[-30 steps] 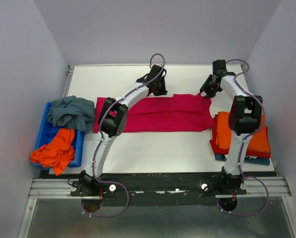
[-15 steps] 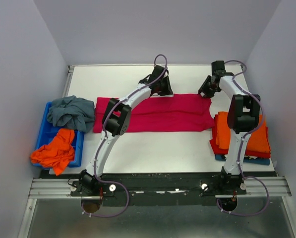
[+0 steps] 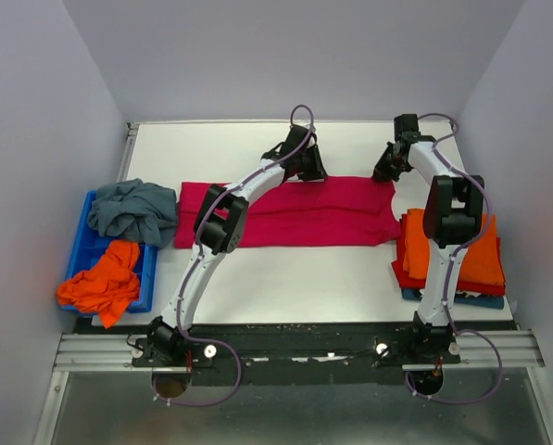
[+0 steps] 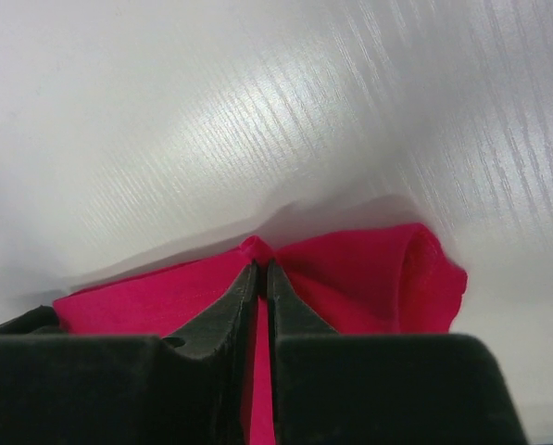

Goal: Fold and stack the t-shirts
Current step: Fold the other side of the tshirt into a rectangle

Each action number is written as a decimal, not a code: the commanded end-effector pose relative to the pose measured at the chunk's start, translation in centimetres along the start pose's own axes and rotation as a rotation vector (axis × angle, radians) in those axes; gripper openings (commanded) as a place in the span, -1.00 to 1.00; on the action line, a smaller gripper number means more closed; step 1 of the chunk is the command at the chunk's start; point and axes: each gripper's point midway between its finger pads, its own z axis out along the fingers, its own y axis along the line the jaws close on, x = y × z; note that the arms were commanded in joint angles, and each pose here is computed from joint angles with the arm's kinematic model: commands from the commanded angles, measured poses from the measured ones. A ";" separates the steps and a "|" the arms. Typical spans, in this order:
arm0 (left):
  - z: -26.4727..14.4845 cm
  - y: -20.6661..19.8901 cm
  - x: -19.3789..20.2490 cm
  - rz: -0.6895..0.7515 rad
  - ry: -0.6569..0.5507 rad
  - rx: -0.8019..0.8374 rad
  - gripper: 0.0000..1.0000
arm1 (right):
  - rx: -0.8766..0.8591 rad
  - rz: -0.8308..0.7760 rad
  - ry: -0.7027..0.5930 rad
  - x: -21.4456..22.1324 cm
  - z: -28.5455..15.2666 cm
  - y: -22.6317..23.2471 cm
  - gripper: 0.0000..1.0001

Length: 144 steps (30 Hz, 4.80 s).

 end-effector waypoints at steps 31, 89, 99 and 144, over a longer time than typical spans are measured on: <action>0.2 -2.5 -0.9 -0.004 -0.059 0.098 -1.00 | -0.061 -0.028 -0.022 -0.6 -3.8 1.4 -0.99; -11.0 -2.3 12.2 0.148 0.133 0.025 -1.00 | -0.013 -0.011 0.174 18.8 -11.8 -6.4 -0.63; -12.1 -3.6 13.2 0.173 0.207 0.089 -0.31 | -0.132 -0.053 0.067 15.5 -13.0 -3.2 -0.30; -3.0 -4.9 9.5 0.175 0.194 0.087 -0.10 | 0.005 -0.034 0.083 15.6 -10.8 -3.5 -0.99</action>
